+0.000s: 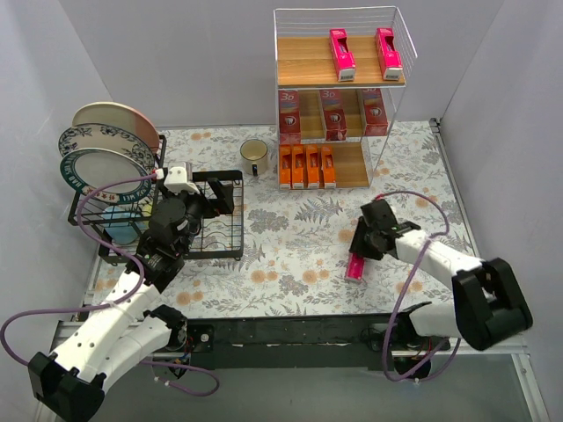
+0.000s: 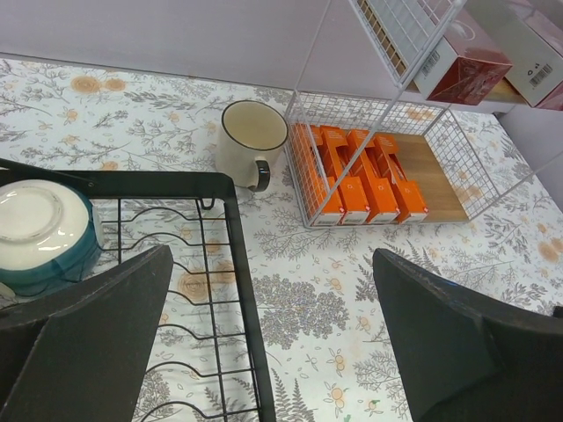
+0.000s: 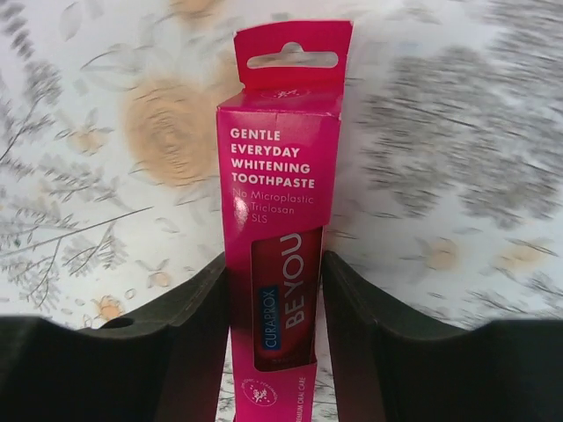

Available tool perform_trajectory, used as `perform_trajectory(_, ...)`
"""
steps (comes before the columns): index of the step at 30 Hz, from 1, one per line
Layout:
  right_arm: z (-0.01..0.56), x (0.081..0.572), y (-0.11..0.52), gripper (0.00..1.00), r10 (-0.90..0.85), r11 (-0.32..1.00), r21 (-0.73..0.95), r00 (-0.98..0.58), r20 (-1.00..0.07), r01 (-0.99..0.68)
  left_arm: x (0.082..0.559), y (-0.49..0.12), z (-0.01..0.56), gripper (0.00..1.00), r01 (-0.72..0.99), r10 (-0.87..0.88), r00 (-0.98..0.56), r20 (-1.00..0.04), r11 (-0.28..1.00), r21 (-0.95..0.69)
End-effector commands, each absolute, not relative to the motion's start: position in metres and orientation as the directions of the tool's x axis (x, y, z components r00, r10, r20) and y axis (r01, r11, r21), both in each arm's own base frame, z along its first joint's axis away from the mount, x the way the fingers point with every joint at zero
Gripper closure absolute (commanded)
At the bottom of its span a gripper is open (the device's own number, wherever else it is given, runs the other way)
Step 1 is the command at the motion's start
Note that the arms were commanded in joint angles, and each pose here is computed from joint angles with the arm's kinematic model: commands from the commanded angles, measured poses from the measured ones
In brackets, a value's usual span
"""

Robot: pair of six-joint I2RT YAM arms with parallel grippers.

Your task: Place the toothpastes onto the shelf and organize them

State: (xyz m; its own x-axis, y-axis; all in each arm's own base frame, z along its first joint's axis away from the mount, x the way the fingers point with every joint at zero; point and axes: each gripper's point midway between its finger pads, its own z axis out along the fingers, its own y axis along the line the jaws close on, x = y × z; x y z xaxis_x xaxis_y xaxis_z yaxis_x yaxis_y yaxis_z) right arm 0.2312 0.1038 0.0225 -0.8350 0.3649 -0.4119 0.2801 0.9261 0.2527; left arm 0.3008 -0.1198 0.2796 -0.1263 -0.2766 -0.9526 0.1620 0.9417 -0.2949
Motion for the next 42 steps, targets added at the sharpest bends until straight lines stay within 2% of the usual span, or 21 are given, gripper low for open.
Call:
perform_trajectory(1, 0.027, 0.25, 0.167, 0.51, 0.096, 0.967, 0.255, -0.899, -0.426, -0.017, 0.302, -0.118, 0.279, 0.02, 0.16, -0.26, -0.123, -0.958, 0.947, -0.278)
perform_trajectory(5, 0.013, 0.263, 0.221, 0.53, -0.194, 0.93, 0.205, -0.883, -0.427, -0.304, 0.302, -0.12, 0.277, 0.02, 0.164, -0.258, -0.131, -0.957, 0.947, -0.277)
perform_trajectory(7, 0.02, 0.275, 0.245, 0.52, -0.285, 0.895, 0.191, -0.845, -0.452, -0.404, 0.303, -0.117, 0.275, 0.02, 0.15, -0.252, -0.131, -0.959, 0.951, -0.27)
perform_trajectory(9, 0.01, 0.273, 0.257, 0.5, -0.404, 0.849, 0.142, -0.799, -0.445, -0.508, 0.303, -0.117, 0.275, 0.02, 0.148, -0.249, -0.133, -0.959, 0.952, -0.267)
perform_trajectory(13, 0.019, 0.274, 0.274, 0.39, -0.518, 0.771, 0.094, -0.706, -0.483, -0.63, 0.304, -0.116, 0.274, 0.02, 0.142, -0.244, -0.135, -0.96, 0.954, -0.263)
perform_trajectory(16, 0.028, 0.265, 0.272, 0.28, -0.545, 0.737, 0.063, -0.648, -0.532, -0.672, 0.304, -0.117, 0.274, 0.02, 0.148, -0.246, -0.135, -0.96, 0.953, -0.265)
perform_trajectory(17, 0.045, 0.264, 0.278, 0.24, -0.53, 0.725, 0.052, -0.604, -0.595, -0.687, 0.305, -0.117, 0.274, 0.02, 0.146, -0.247, -0.136, -0.959, 0.953, -0.266)
perform_trajectory(18, 0.037, 0.255, 0.267, 0.22, -0.542, 0.723, 0.033, -0.597, -0.591, -0.69, 0.305, -0.118, 0.274, 0.02, 0.148, -0.245, -0.136, -0.96, 0.953, -0.264)
perform_trajectory(20, 0.053, 0.247, 0.265, 0.2, -0.527, 0.708, 0.007, -0.536, -0.66, -0.706, 0.306, -0.119, 0.271, 0.02, 0.145, -0.242, -0.146, -0.959, 0.954, -0.262)
perform_trajectory(21, 0.043, 0.242, 0.255, 0.2, -0.522, 0.719, -0.016, -0.525, -0.672, -0.695, 0.307, -0.119, 0.27, 0.02, 0.144, -0.243, -0.147, -0.959, 0.954, -0.263)
perform_trajectory(24, 0.056, 0.238, 0.251, 0.2, -0.464, 0.733, -0.027, -0.471, -0.75, -0.679, 0.308, -0.118, 0.268, 0.02, 0.135, -0.241, -0.152, -0.959, 0.956, -0.261)
perform_trajectory(34, 0.035, 0.222, 0.235, 0.25, -0.405, 0.739, -0.072, -0.357, -0.842, -0.669, 0.31, -0.117, 0.265, 0.02, 0.122, -0.242, -0.154, -0.958, 0.958, -0.261)
perform_trajectory(42, 0.021, 0.223, 0.234, 0.3, -0.411, 0.734, -0.091, -0.333, -0.848, -0.673, 0.312, -0.114, 0.264, 0.02, 0.109, -0.239, -0.151, -0.959, 0.96, -0.256)
